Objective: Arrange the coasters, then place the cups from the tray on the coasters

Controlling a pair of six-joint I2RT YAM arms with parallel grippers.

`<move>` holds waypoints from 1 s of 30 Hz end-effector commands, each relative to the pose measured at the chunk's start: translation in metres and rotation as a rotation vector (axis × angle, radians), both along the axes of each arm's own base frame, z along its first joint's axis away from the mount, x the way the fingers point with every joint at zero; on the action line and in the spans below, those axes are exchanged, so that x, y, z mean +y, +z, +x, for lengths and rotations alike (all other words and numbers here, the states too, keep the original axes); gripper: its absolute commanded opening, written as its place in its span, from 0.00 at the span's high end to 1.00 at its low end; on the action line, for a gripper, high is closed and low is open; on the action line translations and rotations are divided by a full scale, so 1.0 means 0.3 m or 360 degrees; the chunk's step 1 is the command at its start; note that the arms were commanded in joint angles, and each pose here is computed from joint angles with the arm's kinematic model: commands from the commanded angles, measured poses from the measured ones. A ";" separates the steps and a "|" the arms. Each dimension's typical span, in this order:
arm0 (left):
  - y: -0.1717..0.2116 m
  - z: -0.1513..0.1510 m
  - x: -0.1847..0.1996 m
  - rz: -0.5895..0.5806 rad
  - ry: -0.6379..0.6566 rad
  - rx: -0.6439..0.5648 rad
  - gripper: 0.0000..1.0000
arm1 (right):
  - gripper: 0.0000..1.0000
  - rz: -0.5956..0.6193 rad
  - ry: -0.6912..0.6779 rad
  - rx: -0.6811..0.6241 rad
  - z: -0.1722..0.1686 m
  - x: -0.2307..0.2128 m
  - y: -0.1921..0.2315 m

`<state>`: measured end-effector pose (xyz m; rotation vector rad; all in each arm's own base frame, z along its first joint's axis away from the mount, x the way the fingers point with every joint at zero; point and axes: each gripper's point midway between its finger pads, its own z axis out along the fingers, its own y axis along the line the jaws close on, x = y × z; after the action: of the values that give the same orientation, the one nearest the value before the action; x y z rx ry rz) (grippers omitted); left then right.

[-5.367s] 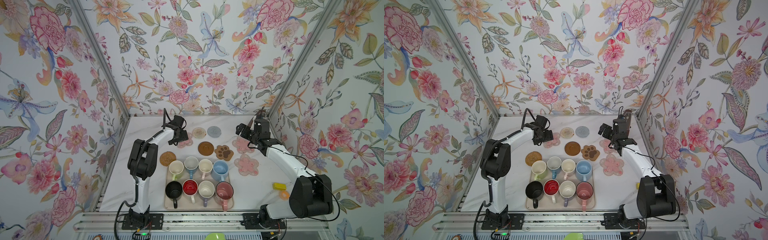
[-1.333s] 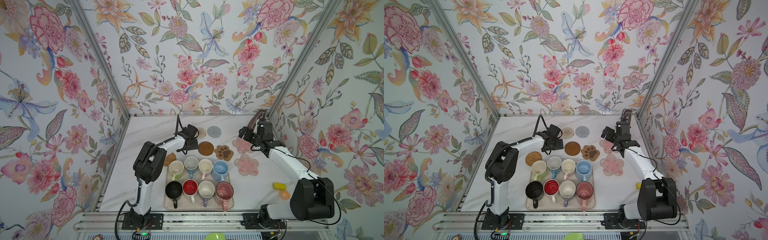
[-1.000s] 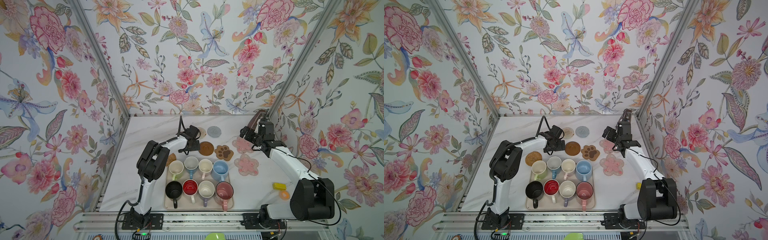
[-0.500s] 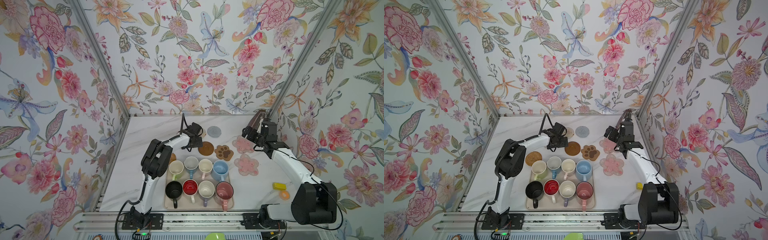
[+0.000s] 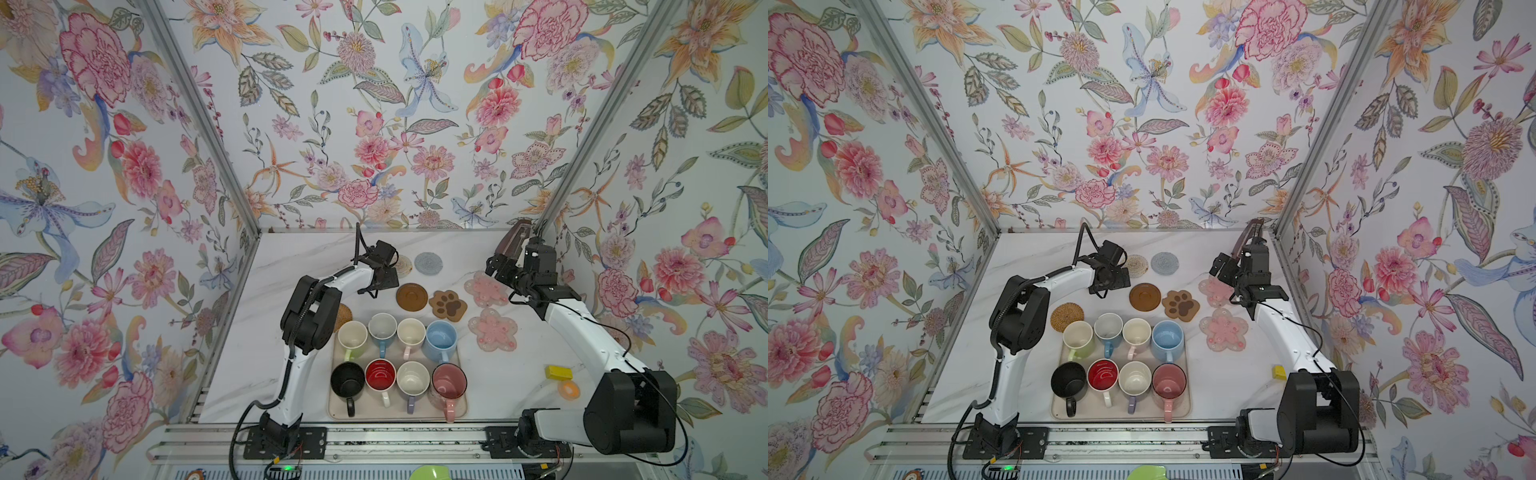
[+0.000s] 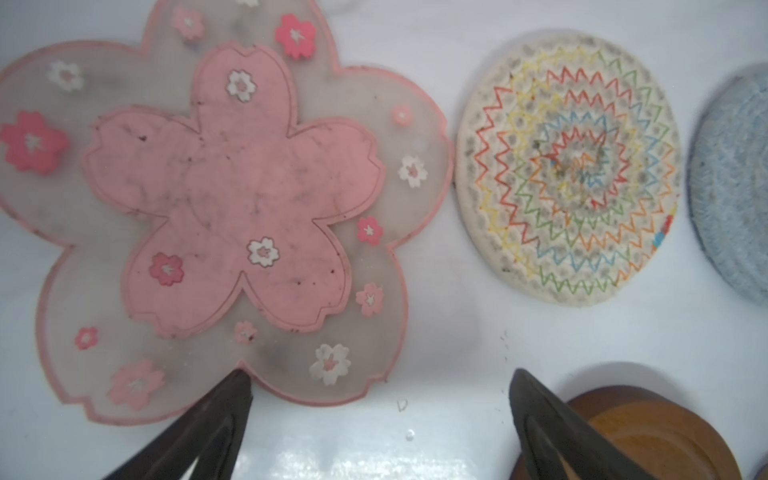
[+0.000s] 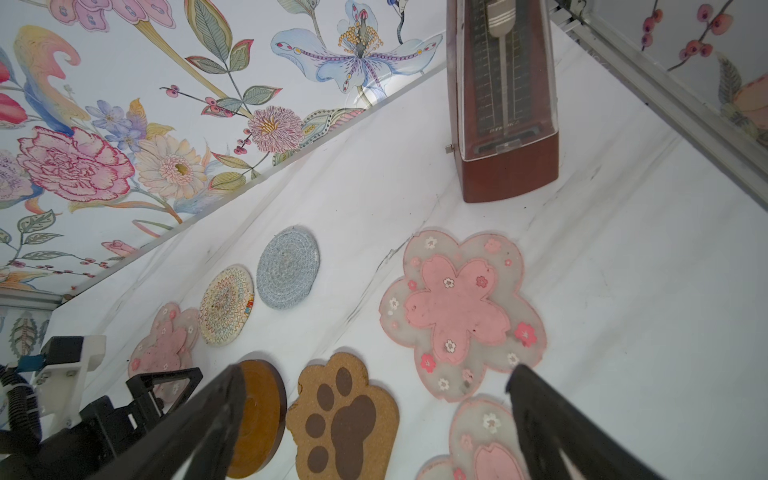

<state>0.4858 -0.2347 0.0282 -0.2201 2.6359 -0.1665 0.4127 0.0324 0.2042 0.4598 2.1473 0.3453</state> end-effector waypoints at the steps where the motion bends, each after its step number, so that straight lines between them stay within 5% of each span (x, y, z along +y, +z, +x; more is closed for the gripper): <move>1: -0.055 0.020 0.045 0.0043 0.0049 0.0041 0.01 | 0.01 -0.0008 -0.0005 0.0025 -0.021 -0.010 -0.009; 12: 0.054 0.069 0.014 -0.0047 0.0012 -0.0076 0.01 | 0.01 0.0013 0.0006 0.0052 -0.008 0.000 -0.024; 21: 0.440 0.113 0.099 -0.0160 0.0012 -0.0435 0.01 | 0.01 0.0026 0.0057 0.0144 0.018 0.038 -0.073; 25: 0.557 0.070 0.182 -0.0193 0.0021 -0.0584 0.01 | 0.01 0.0006 0.0100 0.0225 0.026 0.073 -0.120; 30: 0.532 -0.051 0.295 -0.0156 0.0078 -0.0640 0.01 | 0.01 -0.0037 0.0126 0.0328 0.026 0.094 -0.175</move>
<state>0.4850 -0.1564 0.2174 -0.2773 2.1880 -0.3506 0.4216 0.0581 0.1532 0.4308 2.3368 0.3520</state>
